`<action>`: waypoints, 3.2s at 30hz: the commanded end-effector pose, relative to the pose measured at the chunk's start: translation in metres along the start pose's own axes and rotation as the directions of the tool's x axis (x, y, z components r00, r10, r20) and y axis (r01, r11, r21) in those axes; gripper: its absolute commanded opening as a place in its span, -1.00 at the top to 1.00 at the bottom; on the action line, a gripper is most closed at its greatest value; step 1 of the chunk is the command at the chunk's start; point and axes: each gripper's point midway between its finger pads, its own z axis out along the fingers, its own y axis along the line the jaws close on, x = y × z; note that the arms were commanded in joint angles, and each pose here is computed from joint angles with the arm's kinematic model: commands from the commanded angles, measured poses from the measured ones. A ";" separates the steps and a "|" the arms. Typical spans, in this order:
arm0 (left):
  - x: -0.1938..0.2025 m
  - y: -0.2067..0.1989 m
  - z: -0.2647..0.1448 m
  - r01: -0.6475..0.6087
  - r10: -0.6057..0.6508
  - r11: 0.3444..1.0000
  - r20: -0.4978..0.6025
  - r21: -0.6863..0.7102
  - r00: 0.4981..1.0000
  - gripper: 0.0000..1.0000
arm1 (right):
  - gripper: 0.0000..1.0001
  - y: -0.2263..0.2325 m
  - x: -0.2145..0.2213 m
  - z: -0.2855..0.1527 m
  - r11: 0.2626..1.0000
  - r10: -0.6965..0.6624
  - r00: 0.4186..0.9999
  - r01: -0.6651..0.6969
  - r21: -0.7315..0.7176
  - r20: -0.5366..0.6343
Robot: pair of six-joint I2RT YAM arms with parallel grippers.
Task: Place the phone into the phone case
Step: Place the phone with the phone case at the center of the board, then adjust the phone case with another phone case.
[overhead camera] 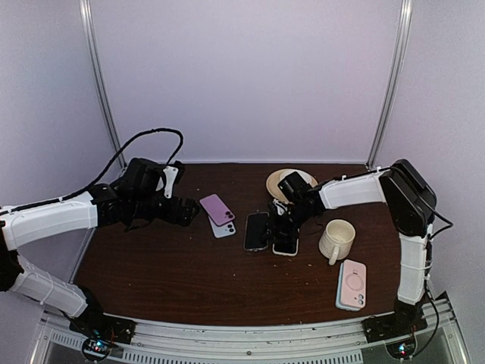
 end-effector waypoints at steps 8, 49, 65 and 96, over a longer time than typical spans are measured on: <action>-0.007 0.004 0.002 0.014 -0.014 1.000 0.015 -0.007 1.000 -0.95 | 0.03 -0.001 -0.008 -0.025 0.988 -0.071 0.997 0.066 0.139 0.033; -0.002 0.057 0.160 0.479 -0.450 0.876 -0.265 0.052 0.853 -0.95 | -0.22 -0.101 0.150 -0.222 0.638 -0.030 0.995 -0.055 0.768 0.097; -0.012 0.036 0.134 0.419 -0.387 0.903 -0.243 0.095 0.889 -0.95 | -0.31 -0.151 0.170 -0.153 0.669 0.087 0.990 -0.143 0.729 0.115; -0.019 0.028 0.130 0.401 -0.365 0.907 -0.235 0.128 0.901 -0.95 | 1.00 -0.165 0.186 -0.174 0.599 0.096 0.991 -0.130 0.790 0.090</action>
